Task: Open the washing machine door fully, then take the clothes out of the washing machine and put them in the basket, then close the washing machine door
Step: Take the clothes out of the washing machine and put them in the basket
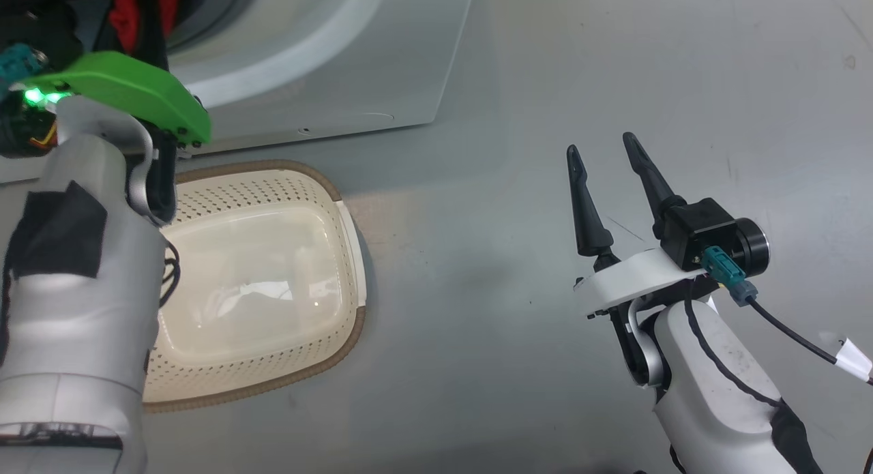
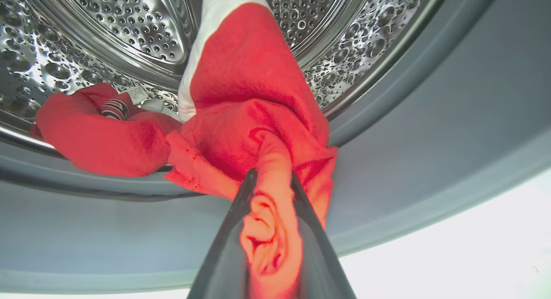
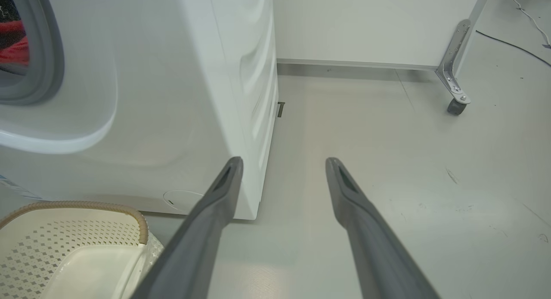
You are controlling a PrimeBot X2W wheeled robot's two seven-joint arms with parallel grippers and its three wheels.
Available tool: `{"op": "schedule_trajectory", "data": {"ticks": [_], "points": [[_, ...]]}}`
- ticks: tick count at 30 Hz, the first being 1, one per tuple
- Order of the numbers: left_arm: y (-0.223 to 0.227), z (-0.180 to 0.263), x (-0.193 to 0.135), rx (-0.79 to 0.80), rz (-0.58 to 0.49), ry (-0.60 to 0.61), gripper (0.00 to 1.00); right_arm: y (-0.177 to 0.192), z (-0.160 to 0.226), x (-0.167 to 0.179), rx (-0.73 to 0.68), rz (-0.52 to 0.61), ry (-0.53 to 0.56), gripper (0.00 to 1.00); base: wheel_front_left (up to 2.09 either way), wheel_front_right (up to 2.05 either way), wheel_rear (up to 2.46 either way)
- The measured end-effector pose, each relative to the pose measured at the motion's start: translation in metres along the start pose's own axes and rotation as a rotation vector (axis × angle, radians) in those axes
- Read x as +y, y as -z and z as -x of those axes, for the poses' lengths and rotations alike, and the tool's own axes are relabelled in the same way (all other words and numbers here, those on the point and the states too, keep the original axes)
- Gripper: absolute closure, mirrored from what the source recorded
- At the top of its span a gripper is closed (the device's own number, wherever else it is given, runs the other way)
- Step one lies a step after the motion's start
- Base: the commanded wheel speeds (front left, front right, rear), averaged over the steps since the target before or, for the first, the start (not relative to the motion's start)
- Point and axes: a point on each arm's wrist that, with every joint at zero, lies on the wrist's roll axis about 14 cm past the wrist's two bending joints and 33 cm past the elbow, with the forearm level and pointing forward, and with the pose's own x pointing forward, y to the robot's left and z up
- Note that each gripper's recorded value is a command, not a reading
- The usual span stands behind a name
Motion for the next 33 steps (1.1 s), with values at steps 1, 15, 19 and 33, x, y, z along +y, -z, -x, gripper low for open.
{"op": "schedule_trajectory", "data": {"ticks": [1, 15, 19, 33], "points": [[0.0, 0.005, -0.003, -0.003, -0.005, 0.006, 1.0, -0.003, 0.001, 0.001, -0.006, 0.0, -0.003, 0.0, 0.0, 0.0, 0.0], [0.018, 0.085, 0.0, 0.021, 0.013, -0.036, 1.0, -0.021, 0.025, 0.017, -0.039, -0.003, -0.031, 0.0, 0.0, 0.0, 0.0], [0.025, 0.105, 0.003, 0.032, 0.008, -0.047, 1.0, -0.029, 0.029, 0.024, -0.059, -0.003, -0.048, 0.0, 0.0, 0.0, 0.0], [0.111, 0.183, 0.021, 0.243, 0.065, -0.14, 1.0, -0.034, 0.037, 0.032, -0.071, -0.003, -0.067, 0.0, 0.0, 0.0, 0.0]]}}
